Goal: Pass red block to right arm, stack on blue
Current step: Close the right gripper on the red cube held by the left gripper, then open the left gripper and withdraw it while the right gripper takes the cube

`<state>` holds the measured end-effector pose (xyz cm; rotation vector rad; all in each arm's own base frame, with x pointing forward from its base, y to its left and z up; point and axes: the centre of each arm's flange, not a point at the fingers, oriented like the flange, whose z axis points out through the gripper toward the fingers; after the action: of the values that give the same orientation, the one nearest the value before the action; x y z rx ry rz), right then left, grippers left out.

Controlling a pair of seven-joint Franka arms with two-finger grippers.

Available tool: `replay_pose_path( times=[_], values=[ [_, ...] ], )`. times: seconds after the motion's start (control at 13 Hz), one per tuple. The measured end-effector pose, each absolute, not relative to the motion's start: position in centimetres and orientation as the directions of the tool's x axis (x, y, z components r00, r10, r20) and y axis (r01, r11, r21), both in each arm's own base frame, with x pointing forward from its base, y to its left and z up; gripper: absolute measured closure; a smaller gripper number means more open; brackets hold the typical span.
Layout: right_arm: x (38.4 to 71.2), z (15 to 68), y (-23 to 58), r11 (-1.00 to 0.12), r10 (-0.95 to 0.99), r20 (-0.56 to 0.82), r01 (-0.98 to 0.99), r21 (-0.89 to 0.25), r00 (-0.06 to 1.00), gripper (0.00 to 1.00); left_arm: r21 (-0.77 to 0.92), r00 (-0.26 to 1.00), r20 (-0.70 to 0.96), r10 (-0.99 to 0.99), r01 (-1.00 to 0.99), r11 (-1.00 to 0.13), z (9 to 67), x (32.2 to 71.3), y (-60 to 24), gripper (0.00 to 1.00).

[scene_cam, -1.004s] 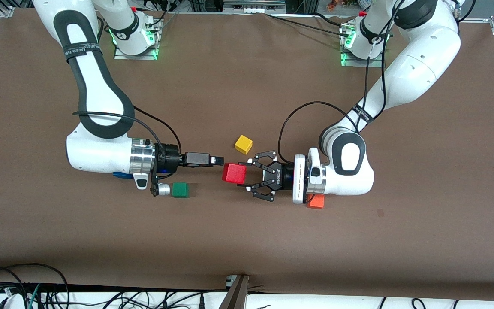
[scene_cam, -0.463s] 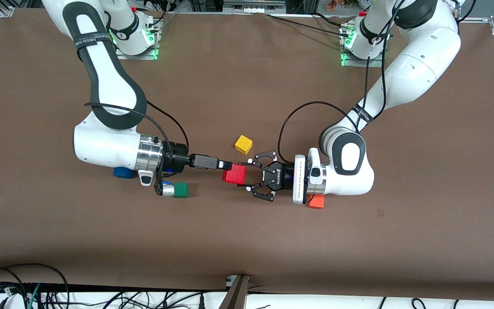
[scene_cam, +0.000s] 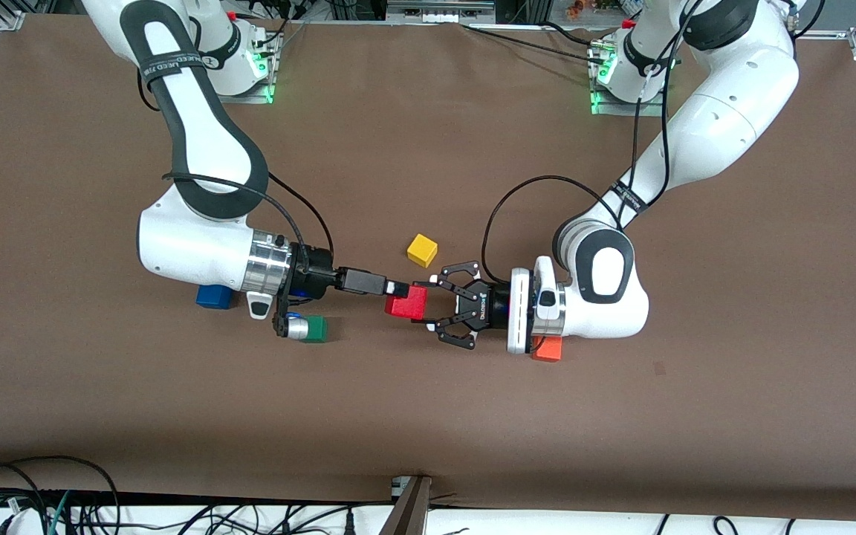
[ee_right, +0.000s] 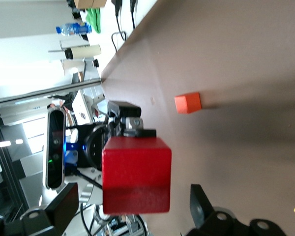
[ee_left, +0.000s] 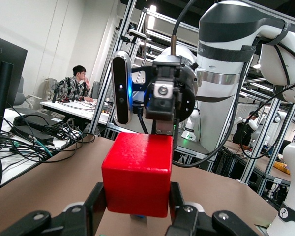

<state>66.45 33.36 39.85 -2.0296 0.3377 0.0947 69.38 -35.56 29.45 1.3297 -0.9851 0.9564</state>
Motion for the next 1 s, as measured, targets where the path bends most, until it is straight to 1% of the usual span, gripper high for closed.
replay_pose_path(
  times=[0.08, 0.23, 0.31, 0.39, 0.46, 0.54, 1.0],
  values=[
    [66.53, 39.85, 33.34, -0.430, -0.208, -0.205, -0.278, -0.859, 0.956, 0.00, 0.312, 0.312, 0.950, -0.003, -0.950, 0.025, 29.66, 69.28, -35.77, 0.44],
    [66.52, 39.79, 33.59, -0.432, -0.221, -0.196, -0.276, -0.859, 0.955, 0.05, 0.311, 0.311, 0.950, 0.006, -0.950, 0.034, 30.12, 69.07, -36.23, 0.44],
    [66.48, 39.74, 33.72, -0.433, -0.225, -0.193, -0.275, -0.858, 0.955, 0.15, 0.311, 0.311, 0.950, 0.007, -0.950, 0.034, 30.19, 69.06, -36.24, 0.44],
    [66.45, 39.75, 33.83, -0.433, -0.226, -0.191, -0.275, -0.858, 0.955, 0.29, 0.311, 0.312, 0.950, 0.007, -0.950, 0.033, 30.19, 69.11, -36.14, 0.44],
    [66.48, 40.00, 33.88, -0.431, -0.228, -0.188, -0.272, -0.861, 0.955, 0.39, 0.313, 0.314, 0.950, 0.006, -0.949, 0.033, 30.04, 69.07, -36.14, 0.44],
    [66.49, 40.06, 33.90, -0.430, -0.230, -0.190, -0.275, -0.860, 0.954, 0.44, 0.313, 0.313, 0.950, 0.006, -0.949, 0.032, 30.06, 69.08, -36.14, 0.44],
    [66.63, 40.37, 33.85, -0.423, -0.243, -0.199, -0.288, -0.859, 0.950, 0.44, 0.340, 0.340, 0.939, 0.038, -0.940, 0.024, 29.93, 69.02, -36.20, 0.43]
  ],
)
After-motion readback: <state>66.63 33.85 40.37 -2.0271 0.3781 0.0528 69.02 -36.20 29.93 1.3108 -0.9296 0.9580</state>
